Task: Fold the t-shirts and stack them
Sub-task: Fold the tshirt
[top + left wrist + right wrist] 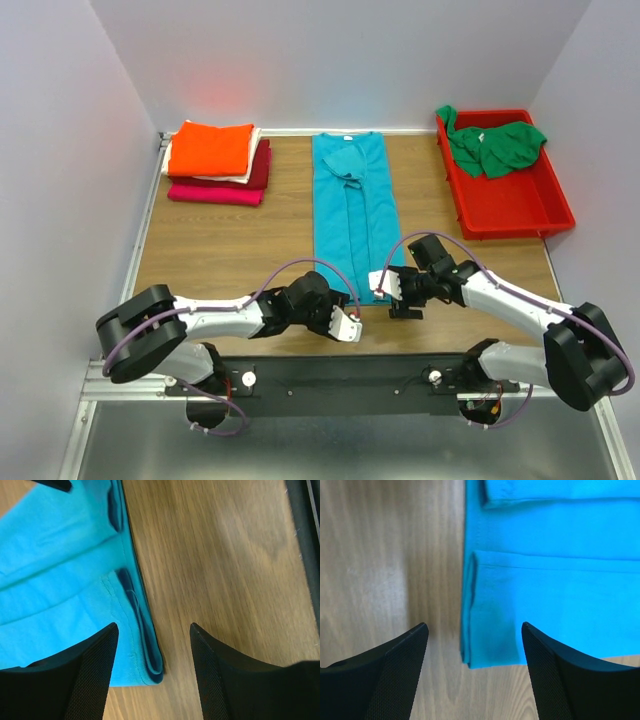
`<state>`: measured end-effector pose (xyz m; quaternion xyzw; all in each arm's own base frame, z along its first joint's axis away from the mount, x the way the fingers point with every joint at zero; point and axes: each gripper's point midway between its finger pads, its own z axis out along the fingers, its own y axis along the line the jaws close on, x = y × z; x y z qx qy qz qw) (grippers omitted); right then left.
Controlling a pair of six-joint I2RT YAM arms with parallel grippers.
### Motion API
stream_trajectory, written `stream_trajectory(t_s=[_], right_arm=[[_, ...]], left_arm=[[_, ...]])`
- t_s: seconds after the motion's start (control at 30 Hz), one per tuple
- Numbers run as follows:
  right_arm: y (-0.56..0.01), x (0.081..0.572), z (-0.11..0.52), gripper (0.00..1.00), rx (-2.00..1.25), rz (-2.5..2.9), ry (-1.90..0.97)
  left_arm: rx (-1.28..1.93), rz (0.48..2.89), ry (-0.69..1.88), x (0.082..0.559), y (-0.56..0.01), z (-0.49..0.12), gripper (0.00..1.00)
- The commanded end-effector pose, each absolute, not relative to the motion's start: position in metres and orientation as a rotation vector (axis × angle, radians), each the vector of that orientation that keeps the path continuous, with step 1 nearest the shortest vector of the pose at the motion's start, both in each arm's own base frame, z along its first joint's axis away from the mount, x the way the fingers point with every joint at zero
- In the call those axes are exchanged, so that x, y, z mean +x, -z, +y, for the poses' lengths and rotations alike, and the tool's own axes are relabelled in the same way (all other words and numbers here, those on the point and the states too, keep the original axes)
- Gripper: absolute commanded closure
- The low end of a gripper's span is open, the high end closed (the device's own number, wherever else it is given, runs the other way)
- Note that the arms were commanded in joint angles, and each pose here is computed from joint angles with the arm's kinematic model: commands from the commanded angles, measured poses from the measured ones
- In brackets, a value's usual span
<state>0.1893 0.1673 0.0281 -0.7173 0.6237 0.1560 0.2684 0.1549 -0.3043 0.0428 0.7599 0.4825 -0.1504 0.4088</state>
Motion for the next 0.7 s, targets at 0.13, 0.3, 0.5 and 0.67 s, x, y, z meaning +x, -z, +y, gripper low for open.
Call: stream_trajectory(t_s=[0.13,0.3,0.5,0.67], right_arm=[[-0.025,0.208,0.166,0.28,-1.838,1.717,-0.312],[-0.021,0.209,0.165,0.34,-1.833,1.731,-0.305],[-0.014,0.207,0.16,0.39,-1.842,1.752,-0.286],[-0.007,0.208,0.153,0.46,-1.854,1.784,-0.254]], left_arm=[[1.907,1.249,0.195,0.182,-0.034,-0.3,0.32],[1.913,1.275,0.17,0.185,-0.027,-0.295,0.32],[1.922,1.307,0.145,0.193,-0.021,-0.29,0.53],[1.945,1.331,0.166,0.193,-0.013,-0.29,0.56]])
